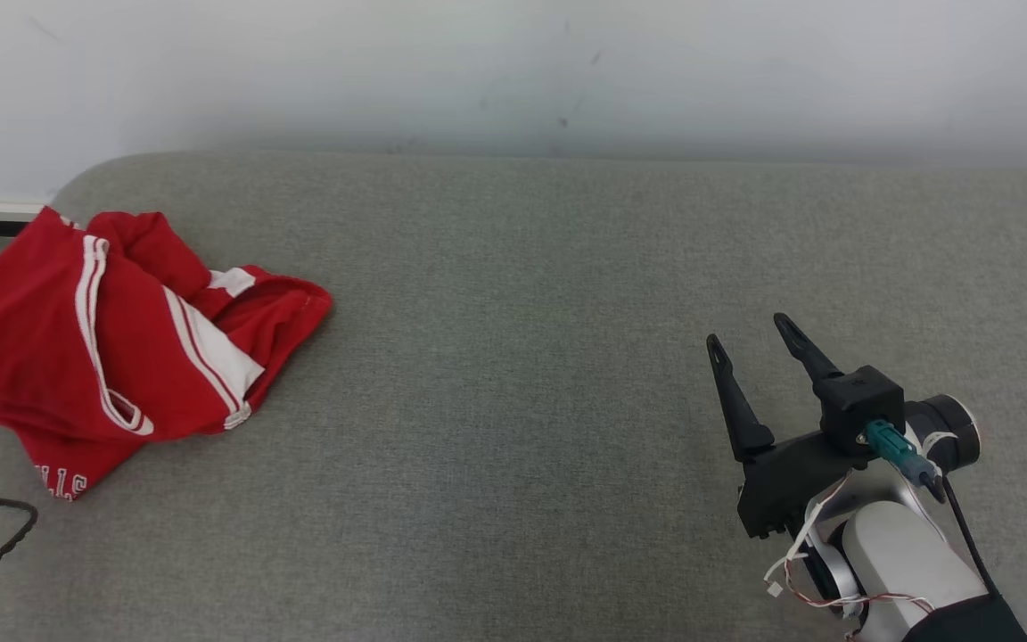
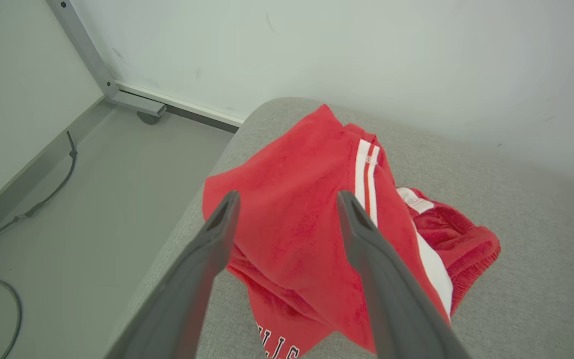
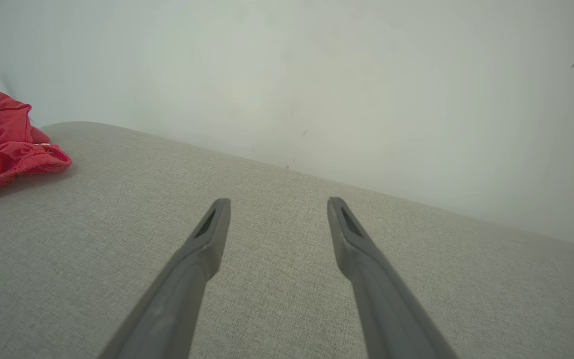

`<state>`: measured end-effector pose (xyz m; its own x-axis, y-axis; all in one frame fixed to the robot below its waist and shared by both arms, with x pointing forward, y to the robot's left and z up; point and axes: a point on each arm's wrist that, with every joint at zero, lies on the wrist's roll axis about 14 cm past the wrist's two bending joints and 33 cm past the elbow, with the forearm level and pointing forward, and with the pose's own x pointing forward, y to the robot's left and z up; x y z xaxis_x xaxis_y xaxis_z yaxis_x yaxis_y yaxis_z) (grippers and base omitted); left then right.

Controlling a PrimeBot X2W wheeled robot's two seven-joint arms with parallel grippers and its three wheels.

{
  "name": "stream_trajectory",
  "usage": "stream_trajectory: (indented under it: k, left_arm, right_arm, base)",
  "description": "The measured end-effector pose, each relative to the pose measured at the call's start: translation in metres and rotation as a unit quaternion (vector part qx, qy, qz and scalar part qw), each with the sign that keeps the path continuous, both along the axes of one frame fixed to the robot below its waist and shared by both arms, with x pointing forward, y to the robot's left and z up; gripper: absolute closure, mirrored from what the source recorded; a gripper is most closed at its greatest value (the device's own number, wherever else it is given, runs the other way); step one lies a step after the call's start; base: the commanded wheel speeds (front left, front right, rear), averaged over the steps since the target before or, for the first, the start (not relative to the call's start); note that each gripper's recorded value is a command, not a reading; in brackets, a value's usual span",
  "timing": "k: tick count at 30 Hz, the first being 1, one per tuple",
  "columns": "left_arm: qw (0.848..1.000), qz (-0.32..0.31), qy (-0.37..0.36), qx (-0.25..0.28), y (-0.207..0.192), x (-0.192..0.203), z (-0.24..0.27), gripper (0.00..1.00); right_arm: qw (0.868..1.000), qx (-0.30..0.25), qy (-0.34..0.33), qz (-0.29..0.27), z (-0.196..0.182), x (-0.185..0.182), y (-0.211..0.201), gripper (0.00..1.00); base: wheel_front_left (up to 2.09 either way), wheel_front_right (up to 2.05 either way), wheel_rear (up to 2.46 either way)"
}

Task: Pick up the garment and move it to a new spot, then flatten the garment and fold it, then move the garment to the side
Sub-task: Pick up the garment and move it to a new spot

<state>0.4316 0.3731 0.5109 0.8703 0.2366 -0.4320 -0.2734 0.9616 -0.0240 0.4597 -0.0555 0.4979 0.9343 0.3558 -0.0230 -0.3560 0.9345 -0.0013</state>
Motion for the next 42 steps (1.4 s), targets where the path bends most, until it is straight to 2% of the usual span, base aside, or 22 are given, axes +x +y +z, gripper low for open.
stream_trajectory:
  k: [10,17,18,19,22,30,37,40,42]
  left_arm:
    - [0.993,-0.017,0.116,-0.020,-0.015,0.026,-0.052,0.00]
    - [0.971,-0.045,0.229,-0.048,-0.045,0.024,-0.109,0.00]
    - [0.968,-0.049,0.242,-0.048,-0.048,0.022,-0.115,0.58]
    - [0.965,-0.052,0.251,-0.046,-0.050,0.021,-0.118,1.00]
    - [0.963,-0.059,0.260,-0.038,-0.051,0.022,-0.120,1.00]
    - [0.968,-0.069,0.240,-0.017,-0.049,0.027,-0.103,1.00]
    - [0.986,-0.102,0.129,-0.007,-0.068,0.063,-0.045,1.00]
    - [0.988,-0.129,0.080,0.012,-0.083,0.075,-0.018,1.00]
    - [0.988,-0.147,0.049,0.003,-0.099,0.082,-0.004,1.00]
  right_arm:
    - [0.999,-0.015,0.019,-0.034,-0.017,0.011,-0.031,0.00]
    - [0.998,-0.023,0.038,-0.053,-0.034,0.017,-0.049,0.00]
    - [0.997,-0.025,0.040,-0.053,-0.036,0.017,-0.049,0.00]
    - [0.997,-0.026,0.042,-0.053,-0.038,0.017,-0.049,0.00]
    - [0.997,-0.027,0.044,-0.052,-0.040,0.018,-0.048,0.00]
    - [0.998,-0.027,0.041,-0.044,-0.038,0.020,-0.041,0.00]
    - [0.998,-0.028,0.037,-0.041,-0.032,0.018,-0.037,0.00]
    - [0.998,-0.021,0.034,-0.043,-0.028,0.016,-0.036,0.00]
    - [0.998,-0.015,0.033,-0.044,-0.025,0.014,-0.034,0.00]
  base:
    - [0.00,0.00,0.00]
    - [0.00,0.00,0.00]
    - [0.00,0.00,0.00]
    - [0.00,0.00,0.00]
    - [0.00,0.00,0.00]
    - [0.00,0.00,0.00]
    - [0.00,0.00,0.00]
    - [0.00,0.00,0.00]
    - [0.00,0.00,0.00]
